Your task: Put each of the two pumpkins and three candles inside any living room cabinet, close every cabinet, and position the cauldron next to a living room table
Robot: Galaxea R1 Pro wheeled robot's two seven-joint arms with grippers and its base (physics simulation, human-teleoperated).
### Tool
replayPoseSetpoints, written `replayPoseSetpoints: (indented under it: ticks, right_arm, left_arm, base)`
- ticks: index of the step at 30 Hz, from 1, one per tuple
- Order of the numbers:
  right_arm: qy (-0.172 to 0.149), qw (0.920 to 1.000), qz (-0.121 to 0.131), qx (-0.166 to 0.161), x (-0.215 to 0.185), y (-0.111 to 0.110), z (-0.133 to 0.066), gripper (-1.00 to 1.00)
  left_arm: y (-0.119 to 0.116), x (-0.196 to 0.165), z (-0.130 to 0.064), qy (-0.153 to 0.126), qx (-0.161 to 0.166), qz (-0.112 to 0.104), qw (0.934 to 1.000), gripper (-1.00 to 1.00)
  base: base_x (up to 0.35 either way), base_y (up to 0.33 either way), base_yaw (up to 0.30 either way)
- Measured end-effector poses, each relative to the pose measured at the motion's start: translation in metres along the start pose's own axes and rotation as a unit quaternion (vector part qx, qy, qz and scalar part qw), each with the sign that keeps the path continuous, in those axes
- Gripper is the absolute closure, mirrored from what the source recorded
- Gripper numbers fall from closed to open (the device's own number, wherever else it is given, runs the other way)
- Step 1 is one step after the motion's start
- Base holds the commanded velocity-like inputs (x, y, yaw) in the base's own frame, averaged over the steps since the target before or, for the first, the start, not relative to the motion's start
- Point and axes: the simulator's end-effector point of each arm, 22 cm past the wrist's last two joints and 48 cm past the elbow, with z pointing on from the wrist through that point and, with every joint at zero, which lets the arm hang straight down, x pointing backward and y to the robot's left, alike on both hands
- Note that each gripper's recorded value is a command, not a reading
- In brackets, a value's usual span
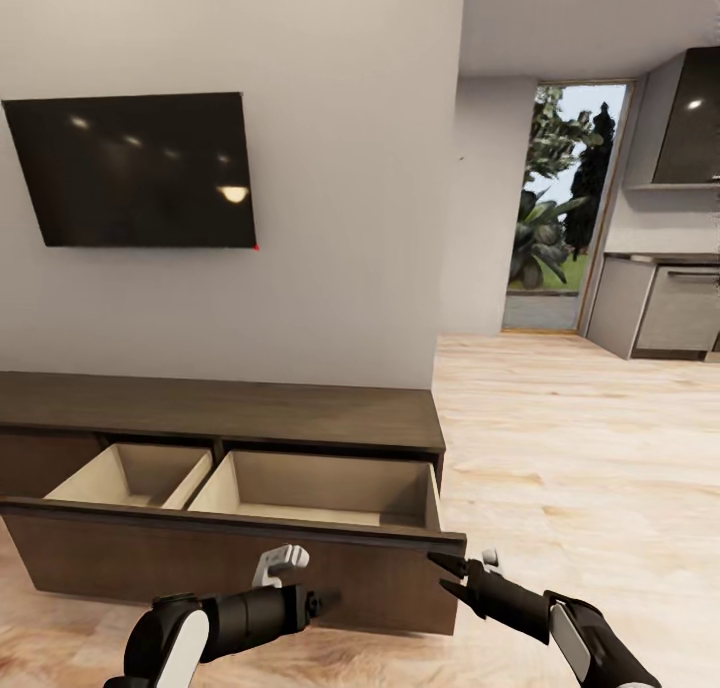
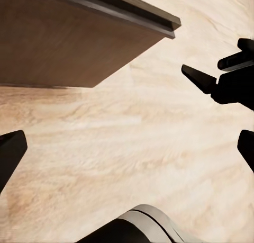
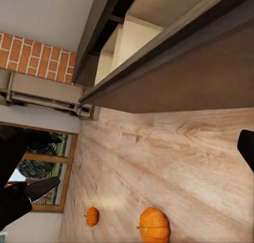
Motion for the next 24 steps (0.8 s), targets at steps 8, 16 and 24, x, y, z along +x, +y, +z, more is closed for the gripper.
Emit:
replayPoseSetpoints:
  ticks: [8,16,24]
  right_arm:
    - [-0.002,0.9999,-0.010,-0.004,-0.007,0.015,-0.002,-1.00]
    - [-0.002,0.9999,-0.012,-0.004,-0.017,0.031,-0.003,-1.00]
    - [-0.006,0.9997,-0.022,-0.006,-0.032,0.052,-0.005,-1.00]
  left_arm:
    - [-0.019,-0.005,-0.006,-0.001,0.031,0.002,0.9995,-1.00]
    - [-0.027,-0.012,-0.009,0.008,0.032,-0.003,0.9994,-1.00]
    - [-0.037,-0.025,-0.016,0.010,0.032,-0.003,0.9994,-1.00]
  base:
    - [0.000,0.000,0.000]
    - [0.000,0.000,0.000]
    - [0.000,0.000,0.000]
